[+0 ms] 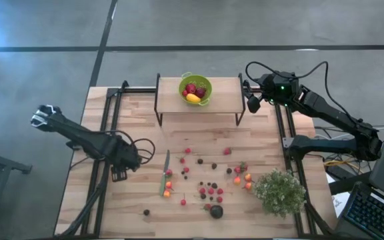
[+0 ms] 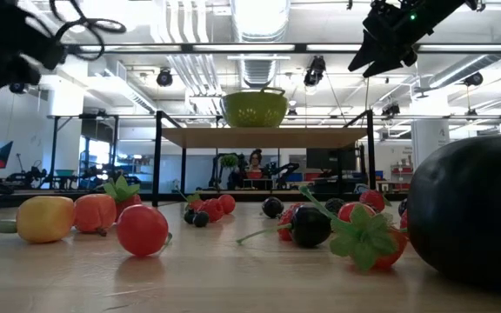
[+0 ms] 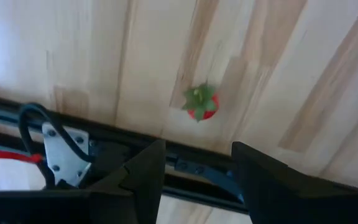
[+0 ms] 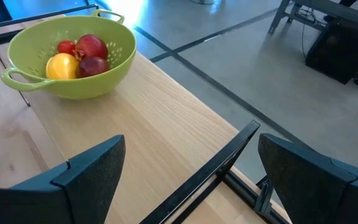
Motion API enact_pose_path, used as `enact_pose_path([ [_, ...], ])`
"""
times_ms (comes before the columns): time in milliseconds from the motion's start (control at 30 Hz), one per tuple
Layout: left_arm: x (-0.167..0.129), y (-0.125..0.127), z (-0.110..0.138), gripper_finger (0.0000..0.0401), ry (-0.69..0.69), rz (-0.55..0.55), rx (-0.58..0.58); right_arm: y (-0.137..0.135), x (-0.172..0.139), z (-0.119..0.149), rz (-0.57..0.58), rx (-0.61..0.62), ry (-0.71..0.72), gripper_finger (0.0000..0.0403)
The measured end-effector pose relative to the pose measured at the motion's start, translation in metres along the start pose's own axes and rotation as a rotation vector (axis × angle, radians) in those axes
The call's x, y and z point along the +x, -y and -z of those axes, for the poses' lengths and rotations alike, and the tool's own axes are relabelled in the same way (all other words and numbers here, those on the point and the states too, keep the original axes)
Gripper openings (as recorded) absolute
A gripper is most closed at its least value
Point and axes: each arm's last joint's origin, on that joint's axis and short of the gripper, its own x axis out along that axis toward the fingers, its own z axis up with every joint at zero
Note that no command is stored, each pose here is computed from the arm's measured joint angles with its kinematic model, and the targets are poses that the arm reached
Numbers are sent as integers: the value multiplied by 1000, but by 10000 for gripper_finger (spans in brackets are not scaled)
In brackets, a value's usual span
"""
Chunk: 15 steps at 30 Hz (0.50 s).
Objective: Pick & Place Fruit
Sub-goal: Put the strawberry into the green colander on the shelf
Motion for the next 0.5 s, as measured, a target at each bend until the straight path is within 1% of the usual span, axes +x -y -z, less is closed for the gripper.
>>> enact_pose_path([
  [267,27,-3,3,190,-47,-21,24,0,0,0,0,0,0,363],
  [367,36,-2,3,190,-55,-6,33,0,0,0,0,0,0,363],
  [500,36,2,1,190,-35,18,46,0,0,0,0,0,0,363],
])
